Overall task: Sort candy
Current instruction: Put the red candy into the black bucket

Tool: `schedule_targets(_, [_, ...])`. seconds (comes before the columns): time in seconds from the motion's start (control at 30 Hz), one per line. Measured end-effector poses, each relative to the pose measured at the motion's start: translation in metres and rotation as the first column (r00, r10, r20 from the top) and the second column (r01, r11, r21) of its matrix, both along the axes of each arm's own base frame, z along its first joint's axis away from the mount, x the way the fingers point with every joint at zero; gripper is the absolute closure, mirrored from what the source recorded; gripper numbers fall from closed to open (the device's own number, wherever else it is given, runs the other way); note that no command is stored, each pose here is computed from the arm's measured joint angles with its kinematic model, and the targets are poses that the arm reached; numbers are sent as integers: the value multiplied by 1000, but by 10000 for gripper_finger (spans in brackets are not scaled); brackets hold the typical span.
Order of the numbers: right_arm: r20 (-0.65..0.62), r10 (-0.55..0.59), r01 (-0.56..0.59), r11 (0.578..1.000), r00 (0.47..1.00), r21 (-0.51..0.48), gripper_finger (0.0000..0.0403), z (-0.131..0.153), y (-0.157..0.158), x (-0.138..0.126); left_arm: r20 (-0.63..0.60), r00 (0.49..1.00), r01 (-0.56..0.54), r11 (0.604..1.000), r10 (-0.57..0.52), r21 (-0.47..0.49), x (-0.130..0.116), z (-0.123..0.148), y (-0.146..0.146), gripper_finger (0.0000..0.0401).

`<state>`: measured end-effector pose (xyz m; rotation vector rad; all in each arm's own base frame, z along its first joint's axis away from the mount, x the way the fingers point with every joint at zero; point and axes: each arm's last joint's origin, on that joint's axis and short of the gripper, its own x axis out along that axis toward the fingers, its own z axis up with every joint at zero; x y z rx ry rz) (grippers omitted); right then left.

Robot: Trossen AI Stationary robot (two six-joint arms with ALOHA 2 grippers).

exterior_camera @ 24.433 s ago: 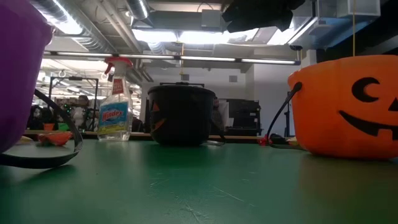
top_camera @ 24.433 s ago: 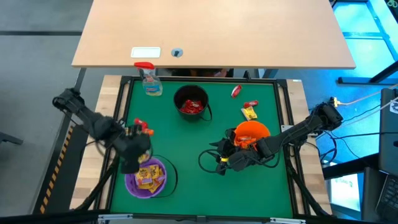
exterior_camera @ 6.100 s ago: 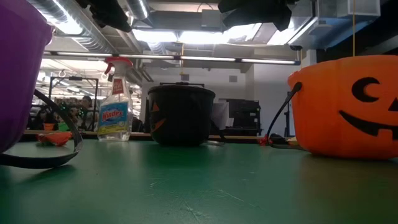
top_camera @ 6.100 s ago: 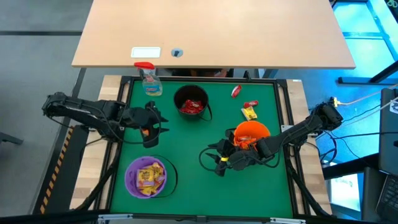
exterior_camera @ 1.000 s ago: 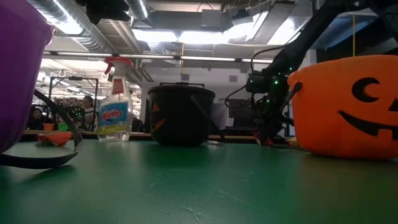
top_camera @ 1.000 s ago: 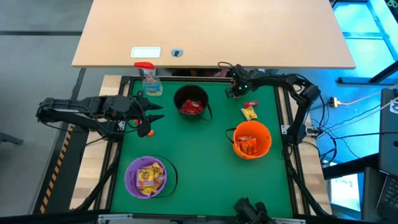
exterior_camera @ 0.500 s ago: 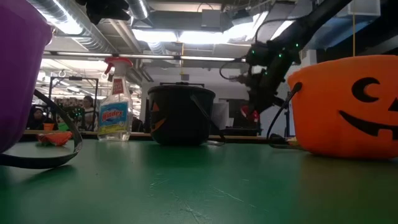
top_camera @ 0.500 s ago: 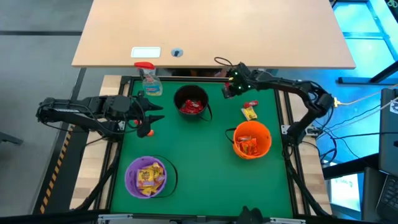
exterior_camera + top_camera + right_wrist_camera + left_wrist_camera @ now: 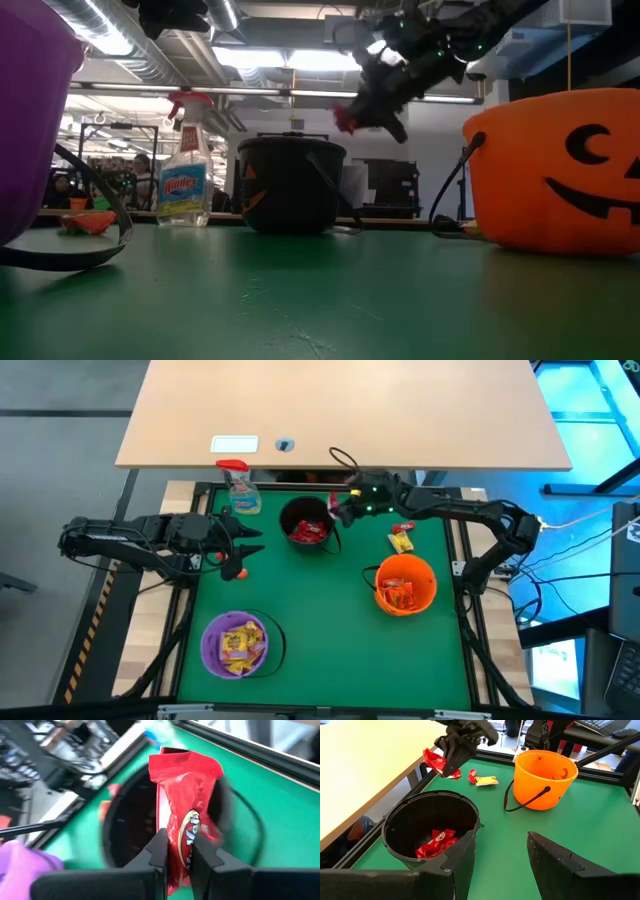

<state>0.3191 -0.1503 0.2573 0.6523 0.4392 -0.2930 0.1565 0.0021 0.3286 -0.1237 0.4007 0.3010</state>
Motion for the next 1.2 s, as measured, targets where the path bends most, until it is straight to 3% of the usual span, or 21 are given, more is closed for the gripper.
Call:
schedule_targets(0.3, [61, 31, -26, 997, 998, -77, 359, 27, 21, 30, 15, 1000, -3, 1000, 3, -3, 1, 1, 0, 234])
schedule_targets(0.57, [-33, 42, -45, 996, 999, -73, 353, 9, 10, 56, 42, 999, 10, 1000, -10, -9, 3, 3, -1, 234])
schedule_targets(0.97, [-57, 114, -120, 986, 992, -114, 211, 10, 18, 61, 34, 999, 10, 1000, -10, -4, 4, 3, -1, 234])
schedule_targets(1.1, [-54, 170, -177, 971, 984, -159, 190, 17, 20, 56, 27, 1000, 16, 1000, -16, 19, 4, 3, 0, 234])
schedule_targets(1.2, [-47, 165, -172, 959, 985, -226, 191, 38, 24, 44, 25, 1000, 4, 1000, -4, 20, 4, 3, 3, 234])
